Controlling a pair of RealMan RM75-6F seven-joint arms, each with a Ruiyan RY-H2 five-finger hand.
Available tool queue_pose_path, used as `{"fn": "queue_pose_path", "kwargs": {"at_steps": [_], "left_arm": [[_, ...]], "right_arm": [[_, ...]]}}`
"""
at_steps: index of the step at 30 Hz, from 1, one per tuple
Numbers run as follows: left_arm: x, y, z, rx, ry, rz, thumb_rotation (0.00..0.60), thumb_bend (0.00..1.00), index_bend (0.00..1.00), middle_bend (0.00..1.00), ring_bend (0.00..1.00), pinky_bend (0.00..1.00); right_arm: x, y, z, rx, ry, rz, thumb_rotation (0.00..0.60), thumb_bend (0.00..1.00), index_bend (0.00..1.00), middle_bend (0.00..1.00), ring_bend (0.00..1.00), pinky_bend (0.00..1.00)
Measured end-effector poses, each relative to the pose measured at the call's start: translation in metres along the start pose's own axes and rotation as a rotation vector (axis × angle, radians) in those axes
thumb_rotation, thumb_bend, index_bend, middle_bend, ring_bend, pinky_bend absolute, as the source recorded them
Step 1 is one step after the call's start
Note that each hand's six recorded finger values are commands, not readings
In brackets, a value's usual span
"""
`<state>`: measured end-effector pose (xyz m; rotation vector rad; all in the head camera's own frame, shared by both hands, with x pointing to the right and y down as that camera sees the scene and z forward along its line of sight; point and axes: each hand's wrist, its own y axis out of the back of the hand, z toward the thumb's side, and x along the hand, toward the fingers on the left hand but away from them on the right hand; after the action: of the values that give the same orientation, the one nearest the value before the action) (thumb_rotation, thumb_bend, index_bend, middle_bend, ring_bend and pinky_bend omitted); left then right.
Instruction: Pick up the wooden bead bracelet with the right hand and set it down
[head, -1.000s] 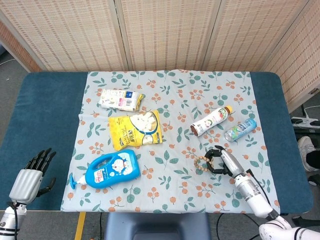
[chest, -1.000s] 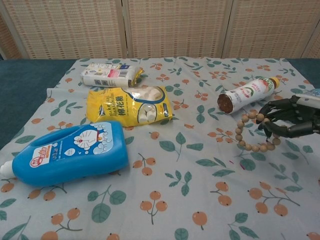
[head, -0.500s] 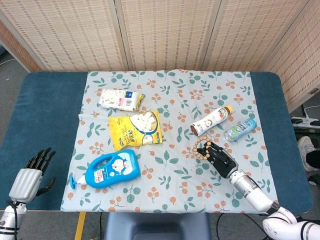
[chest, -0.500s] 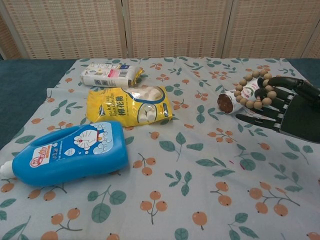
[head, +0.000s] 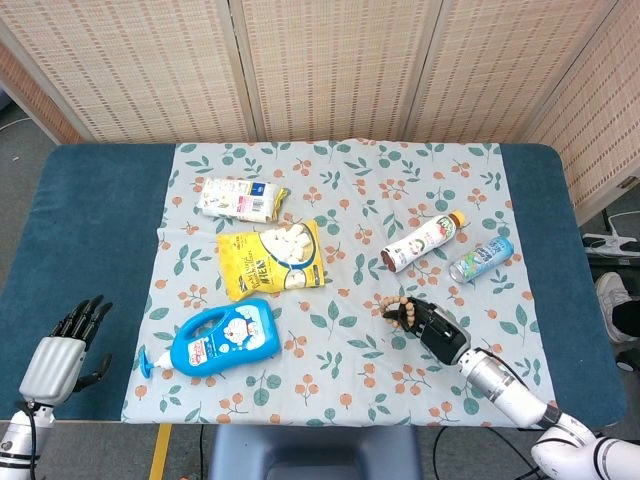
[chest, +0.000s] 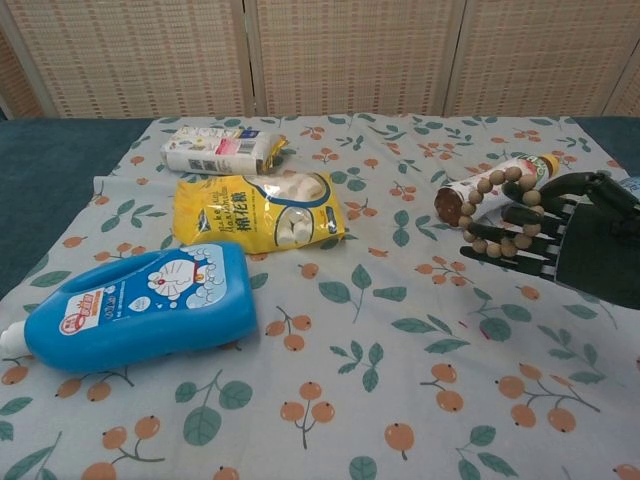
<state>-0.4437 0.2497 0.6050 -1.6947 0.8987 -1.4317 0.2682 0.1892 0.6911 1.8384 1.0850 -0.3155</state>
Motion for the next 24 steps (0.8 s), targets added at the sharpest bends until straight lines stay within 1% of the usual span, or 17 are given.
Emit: {"fn": "queue_pose_path", "kwargs": {"at_steps": [6, 9, 11, 13, 14, 16, 18, 21, 24], "left_arm": [[-0.0005, 0.0008, 0.0000, 0.000, 0.000, 0.002, 0.600, 0.44, 0.00, 0.00, 0.00, 0.20], [-0.0005, 0.0010, 0.0002, -0.001, -0.001, 0.002, 0.600, 0.43, 0.00, 0.00, 0.00, 0.21], [-0.0004, 0.0010, -0.0001, -0.001, 0.000, 0.002, 0.600, 0.44, 0.00, 0.00, 0.00, 0.21], [-0.0003, 0.0009, -0.0004, -0.001, 0.001, 0.001, 0.600, 0.44, 0.00, 0.00, 0.00, 0.21], [-0.0003, 0.0009, -0.0005, -0.001, 0.001, 0.001, 0.600, 0.44, 0.00, 0.00, 0.00, 0.21], [-0.0002, 0.0011, -0.0002, -0.002, 0.000, 0.002, 0.600, 0.44, 0.00, 0.00, 0.00, 0.21], [-0.0002, 0.0011, 0.0000, -0.001, 0.000, 0.003, 0.600, 0.44, 0.00, 0.00, 0.00, 0.21], [-0.0003, 0.0011, 0.0002, -0.001, -0.001, 0.003, 0.600, 0.44, 0.00, 0.00, 0.00, 0.21], [-0.0002, 0.0014, 0.0004, -0.001, -0.002, 0.003, 0.600, 0.44, 0.00, 0.00, 0.00, 0.21]], "right_arm": [[0.0002, -0.0022, -0.0048, 0.022, -0.011, 0.006, 0.367, 0.69, 0.49, 0.66, 0.28, 0.11], [0.0005, -0.0027, -0.0050, 0.030, -0.011, 0.009, 0.365, 0.67, 0.49, 0.66, 0.28, 0.11], [0.0006, -0.0028, -0.0056, 0.038, -0.012, 0.011, 0.343, 0.61, 0.49, 0.66, 0.28, 0.11], [0.0005, -0.0026, -0.0064, 0.053, -0.013, 0.011, 0.311, 0.51, 0.48, 0.66, 0.28, 0.11], [0.0004, -0.0027, -0.0068, 0.061, -0.014, 0.012, 0.287, 0.44, 0.48, 0.66, 0.28, 0.11], [0.0002, -0.0028, -0.0076, 0.079, -0.017, 0.013, 0.266, 0.39, 0.47, 0.65, 0.28, 0.11], [-0.0002, -0.0030, -0.0076, 0.086, -0.015, 0.012, 0.257, 0.37, 0.46, 0.65, 0.28, 0.11], [-0.0008, -0.0043, -0.0070, 0.071, -0.014, 0.014, 0.260, 0.37, 0.48, 0.65, 0.28, 0.11], [-0.0006, -0.0058, -0.0069, 0.043, -0.010, 0.021, 0.295, 0.37, 0.54, 0.65, 0.29, 0.11]]}}
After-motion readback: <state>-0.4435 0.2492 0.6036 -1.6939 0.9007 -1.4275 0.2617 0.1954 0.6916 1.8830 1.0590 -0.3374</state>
